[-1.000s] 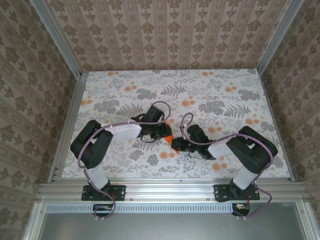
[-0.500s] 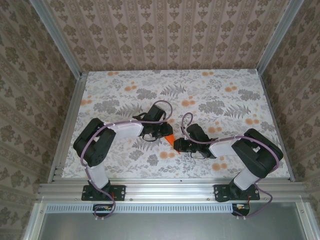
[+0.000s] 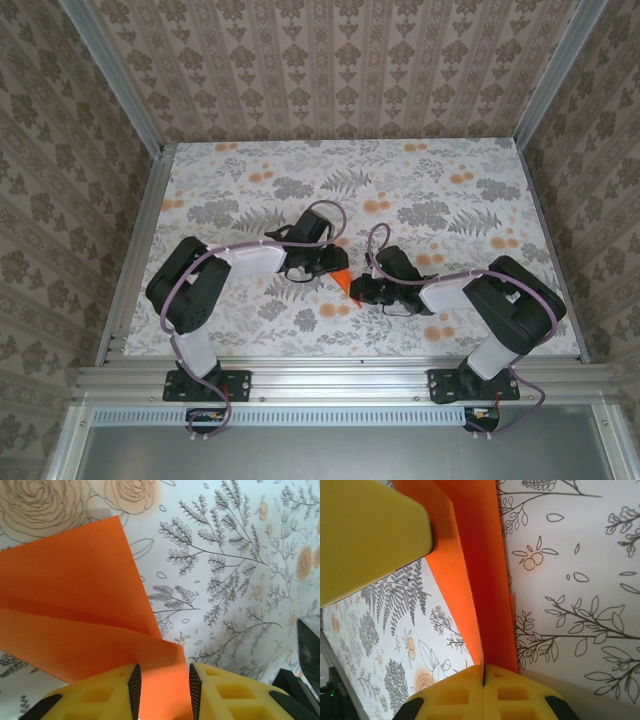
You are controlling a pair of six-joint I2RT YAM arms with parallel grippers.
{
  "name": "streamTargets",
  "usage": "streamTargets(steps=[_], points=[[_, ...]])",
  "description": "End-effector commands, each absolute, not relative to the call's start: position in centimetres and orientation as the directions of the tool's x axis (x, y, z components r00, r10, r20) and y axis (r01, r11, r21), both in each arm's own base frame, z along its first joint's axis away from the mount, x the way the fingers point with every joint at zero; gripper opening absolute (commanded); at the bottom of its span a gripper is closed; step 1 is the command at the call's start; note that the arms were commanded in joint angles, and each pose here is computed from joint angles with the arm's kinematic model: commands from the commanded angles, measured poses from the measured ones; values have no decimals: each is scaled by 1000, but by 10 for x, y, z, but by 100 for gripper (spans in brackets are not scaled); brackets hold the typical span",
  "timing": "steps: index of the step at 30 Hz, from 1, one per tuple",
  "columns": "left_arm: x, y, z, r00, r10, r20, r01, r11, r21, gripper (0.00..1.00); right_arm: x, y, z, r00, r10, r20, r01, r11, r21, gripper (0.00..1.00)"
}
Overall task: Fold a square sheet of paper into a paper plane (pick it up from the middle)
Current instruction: Fold the wing for the fifth time at the center of the table.
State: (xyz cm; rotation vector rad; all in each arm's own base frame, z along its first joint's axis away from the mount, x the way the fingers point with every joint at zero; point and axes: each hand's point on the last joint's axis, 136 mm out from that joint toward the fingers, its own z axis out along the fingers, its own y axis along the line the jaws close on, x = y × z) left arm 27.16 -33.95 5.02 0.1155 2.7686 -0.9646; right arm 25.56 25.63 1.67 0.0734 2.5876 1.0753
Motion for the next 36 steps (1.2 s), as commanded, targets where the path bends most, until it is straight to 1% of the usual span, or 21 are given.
streamTargets(steps=[1,5,10,20,27,30,33,36], points=[[271,-349,85,-957,30,-288,220,721,-657,38,252,260,12,-960,200,-196,-8,680,733,0],[263,-346,93,-950,37,-309,243,708,-663,41,256,260,12,-959,240,-149,44,649,759,0],[259,-341,84,-952,38,-304,237,721,-651,41,258,260,10,-957,268,-107,87,621,779,0],[276,-359,71,-950,49,-308,250,712,-656,40,259,258,7,-957,276,-90,105,618,779,0],[284,-357,50,-955,47,-292,231,734,-638,40,260,258,9,-956,281,-90,107,615,781,0],[284,-353,41,-960,49,-277,218,753,-621,39,260,258,11,-956,279,-92,103,613,784,5],[281,-349,33,-962,55,-266,212,765,-608,39,260,259,17,-955,279,-97,98,609,787,8],[278,-347,25,-965,68,-252,210,774,-598,39,260,257,24,-954,278,-108,89,612,785,14]])
